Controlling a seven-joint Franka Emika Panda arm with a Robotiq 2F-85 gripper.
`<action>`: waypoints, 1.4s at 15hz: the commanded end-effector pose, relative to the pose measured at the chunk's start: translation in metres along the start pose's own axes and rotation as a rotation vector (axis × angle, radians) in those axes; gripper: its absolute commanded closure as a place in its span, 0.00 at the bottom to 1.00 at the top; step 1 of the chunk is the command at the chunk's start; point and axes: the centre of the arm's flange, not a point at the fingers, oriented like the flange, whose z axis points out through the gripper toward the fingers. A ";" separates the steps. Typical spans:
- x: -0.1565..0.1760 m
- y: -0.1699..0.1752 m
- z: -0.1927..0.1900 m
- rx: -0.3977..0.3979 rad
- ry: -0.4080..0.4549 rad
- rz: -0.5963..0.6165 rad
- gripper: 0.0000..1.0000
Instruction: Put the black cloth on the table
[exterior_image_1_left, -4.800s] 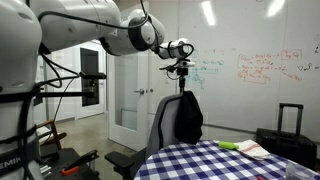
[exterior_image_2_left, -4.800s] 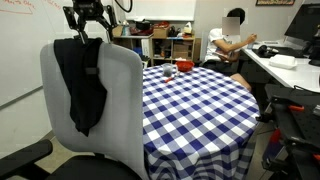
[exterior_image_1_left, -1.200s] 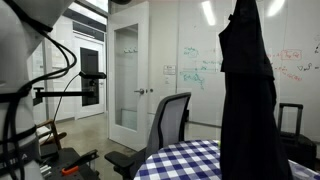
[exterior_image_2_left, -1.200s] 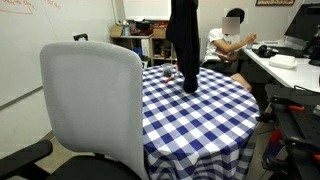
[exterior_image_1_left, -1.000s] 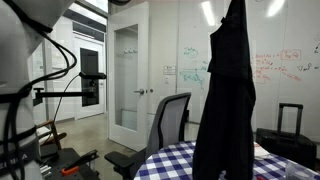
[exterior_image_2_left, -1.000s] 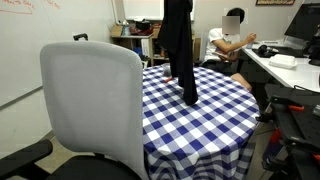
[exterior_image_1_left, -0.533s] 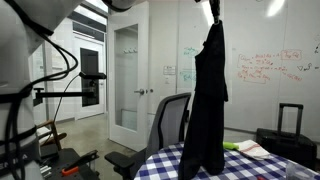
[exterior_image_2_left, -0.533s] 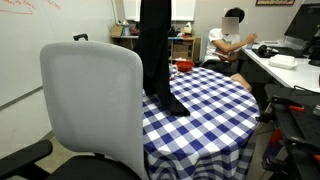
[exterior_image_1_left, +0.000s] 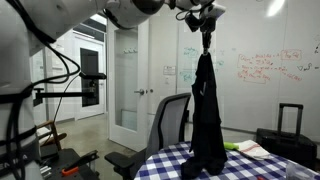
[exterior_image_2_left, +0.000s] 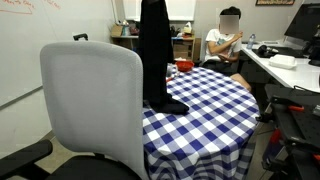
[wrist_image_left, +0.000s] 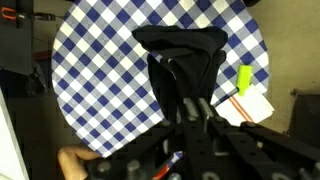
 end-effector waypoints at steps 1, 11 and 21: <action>-0.029 0.018 0.083 -0.039 -0.058 -0.065 0.99; -0.037 -0.023 0.241 -0.116 -0.108 -0.068 0.99; -0.014 -0.028 0.344 -0.097 -0.149 0.001 0.68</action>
